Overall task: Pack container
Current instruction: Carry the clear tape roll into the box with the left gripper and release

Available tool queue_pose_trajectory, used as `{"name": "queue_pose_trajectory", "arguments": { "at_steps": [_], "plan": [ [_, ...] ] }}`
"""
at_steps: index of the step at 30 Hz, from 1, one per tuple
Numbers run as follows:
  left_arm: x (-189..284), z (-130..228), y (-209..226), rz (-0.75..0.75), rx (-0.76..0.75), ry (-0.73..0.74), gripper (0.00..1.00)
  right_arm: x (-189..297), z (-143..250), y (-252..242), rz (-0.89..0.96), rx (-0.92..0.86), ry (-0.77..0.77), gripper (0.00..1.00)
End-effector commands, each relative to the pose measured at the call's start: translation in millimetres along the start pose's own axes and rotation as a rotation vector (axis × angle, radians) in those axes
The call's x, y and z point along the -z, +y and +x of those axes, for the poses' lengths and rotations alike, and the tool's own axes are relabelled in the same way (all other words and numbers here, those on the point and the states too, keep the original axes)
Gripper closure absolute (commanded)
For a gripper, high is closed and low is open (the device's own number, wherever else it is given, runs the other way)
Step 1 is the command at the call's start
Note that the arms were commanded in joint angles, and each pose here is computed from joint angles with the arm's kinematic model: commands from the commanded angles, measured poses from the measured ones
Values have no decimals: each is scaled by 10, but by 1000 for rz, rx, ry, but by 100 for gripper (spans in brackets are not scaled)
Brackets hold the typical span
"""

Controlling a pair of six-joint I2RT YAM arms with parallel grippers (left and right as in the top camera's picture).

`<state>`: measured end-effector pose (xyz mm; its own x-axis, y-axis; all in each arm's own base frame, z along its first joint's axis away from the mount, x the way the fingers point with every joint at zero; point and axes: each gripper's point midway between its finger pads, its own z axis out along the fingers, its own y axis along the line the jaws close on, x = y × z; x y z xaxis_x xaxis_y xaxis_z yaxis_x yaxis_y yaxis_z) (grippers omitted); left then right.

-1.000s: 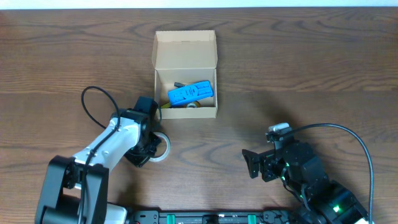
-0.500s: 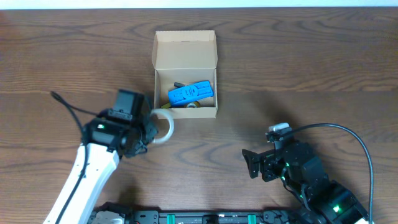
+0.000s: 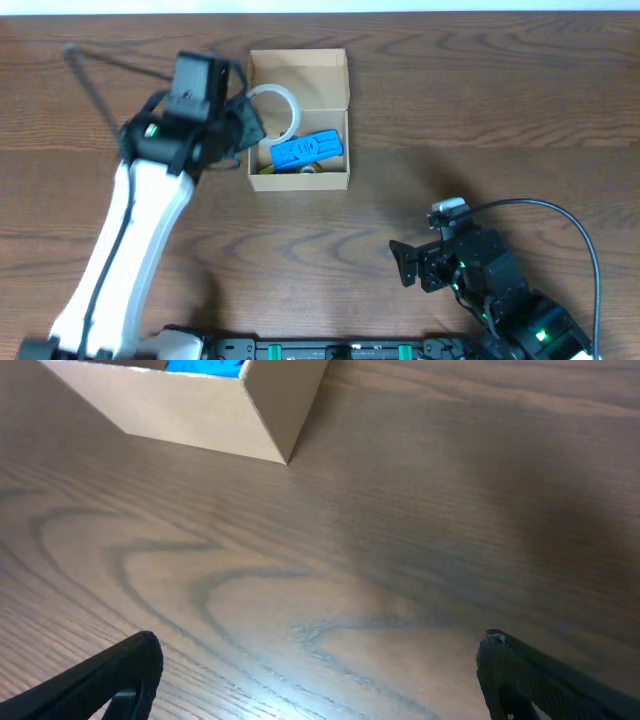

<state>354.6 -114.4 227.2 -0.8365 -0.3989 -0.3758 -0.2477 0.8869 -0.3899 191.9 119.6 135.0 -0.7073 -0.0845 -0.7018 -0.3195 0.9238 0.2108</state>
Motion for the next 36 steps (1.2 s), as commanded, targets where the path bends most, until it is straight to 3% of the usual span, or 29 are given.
{"name": "queue_pose_trajectory", "arguments": {
  "at_steps": [1, 16, 28, 36],
  "plan": [
    [-291, -89, 3, -37, -104, 49, 89, 9, -22, -28, 12, -16, -9, 1],
    [-1020, 113, -65, -63, -291, 190, 89, 9, -22, -28, 12, -16, -9, 1],
    [-1338, 366, 76, -204, -421, 260, 87, 9, -22, -28, 12, -16, -9, 1],
    [-1354, 347, 116, -229, -429, 252, 48, 9, -22, -28, 12, -16, -9, 1]
  ]
}}
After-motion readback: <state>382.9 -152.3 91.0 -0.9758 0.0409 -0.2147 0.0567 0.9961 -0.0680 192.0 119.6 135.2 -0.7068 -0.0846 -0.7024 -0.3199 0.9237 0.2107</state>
